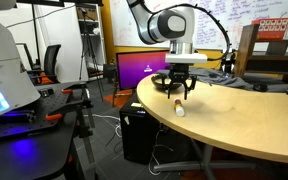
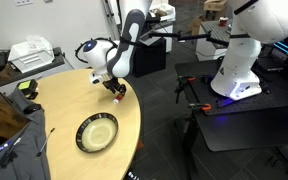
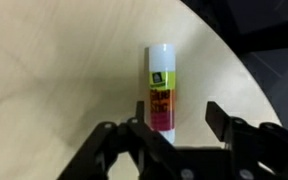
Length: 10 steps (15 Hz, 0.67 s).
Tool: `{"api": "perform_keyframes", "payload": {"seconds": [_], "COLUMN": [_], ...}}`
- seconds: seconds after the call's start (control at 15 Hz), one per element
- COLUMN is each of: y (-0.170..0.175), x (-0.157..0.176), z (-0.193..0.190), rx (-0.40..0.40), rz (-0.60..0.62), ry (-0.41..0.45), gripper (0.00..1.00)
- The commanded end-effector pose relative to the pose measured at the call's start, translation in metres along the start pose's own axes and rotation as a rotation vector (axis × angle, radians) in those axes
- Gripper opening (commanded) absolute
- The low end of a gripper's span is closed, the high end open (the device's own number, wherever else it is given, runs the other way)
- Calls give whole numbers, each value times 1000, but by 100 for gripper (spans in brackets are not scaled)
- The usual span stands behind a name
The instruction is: Pick the marker from the bowl and put it on the table
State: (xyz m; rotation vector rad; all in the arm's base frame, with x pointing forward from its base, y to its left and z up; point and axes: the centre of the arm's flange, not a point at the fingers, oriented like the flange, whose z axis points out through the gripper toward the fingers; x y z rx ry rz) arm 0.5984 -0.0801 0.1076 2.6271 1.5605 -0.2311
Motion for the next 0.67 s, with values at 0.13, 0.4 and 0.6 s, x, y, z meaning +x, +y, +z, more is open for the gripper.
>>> {"api": "perform_keyframes", "payload": {"seconds": [0.13,0.4,0.6], "y": [-23,-42,-50], "x": [5,9,10], "z": [-71,-125,-148], "rx": [-37,-80,-111], "rz": [100,119,145], "ry": [57,82,77], "gripper": [100,100,100]}}
